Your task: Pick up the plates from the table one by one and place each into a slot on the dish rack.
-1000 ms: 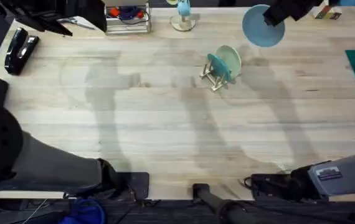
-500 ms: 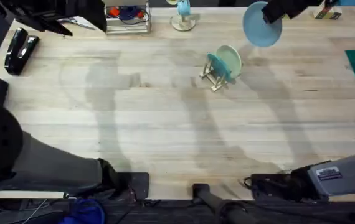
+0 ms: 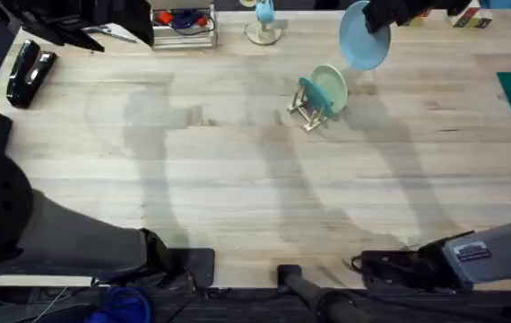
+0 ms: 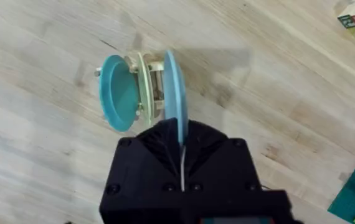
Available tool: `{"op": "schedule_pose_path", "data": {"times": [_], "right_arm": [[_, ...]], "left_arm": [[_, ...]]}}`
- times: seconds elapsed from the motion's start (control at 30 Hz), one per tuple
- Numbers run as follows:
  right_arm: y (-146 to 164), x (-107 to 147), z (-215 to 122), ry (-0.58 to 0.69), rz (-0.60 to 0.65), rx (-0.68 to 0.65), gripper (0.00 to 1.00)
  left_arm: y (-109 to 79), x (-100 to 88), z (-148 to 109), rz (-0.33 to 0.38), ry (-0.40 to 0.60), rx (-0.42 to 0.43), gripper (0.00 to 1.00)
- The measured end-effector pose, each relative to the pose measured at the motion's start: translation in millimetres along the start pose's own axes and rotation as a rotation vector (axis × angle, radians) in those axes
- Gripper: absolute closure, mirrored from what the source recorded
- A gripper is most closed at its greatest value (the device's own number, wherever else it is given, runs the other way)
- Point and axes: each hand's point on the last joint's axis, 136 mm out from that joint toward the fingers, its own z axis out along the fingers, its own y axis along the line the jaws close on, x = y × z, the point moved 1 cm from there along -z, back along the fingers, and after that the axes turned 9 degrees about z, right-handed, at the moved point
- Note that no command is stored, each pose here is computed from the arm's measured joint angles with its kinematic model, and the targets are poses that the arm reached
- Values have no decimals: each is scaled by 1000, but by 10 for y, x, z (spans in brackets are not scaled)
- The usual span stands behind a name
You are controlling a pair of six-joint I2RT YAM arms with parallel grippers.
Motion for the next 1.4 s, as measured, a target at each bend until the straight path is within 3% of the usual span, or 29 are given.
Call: {"op": "schedule_pose_path", "data": {"times": [0.47, 1.4], "right_arm": [[-69, 31, 206, 58, -11, 43, 968], [-6, 34, 513, 114, -73, 2, 968]], "left_arm": [[0, 0, -1, 0, 0, 0, 6], [0, 0, 0, 0, 0, 0, 7]]}}
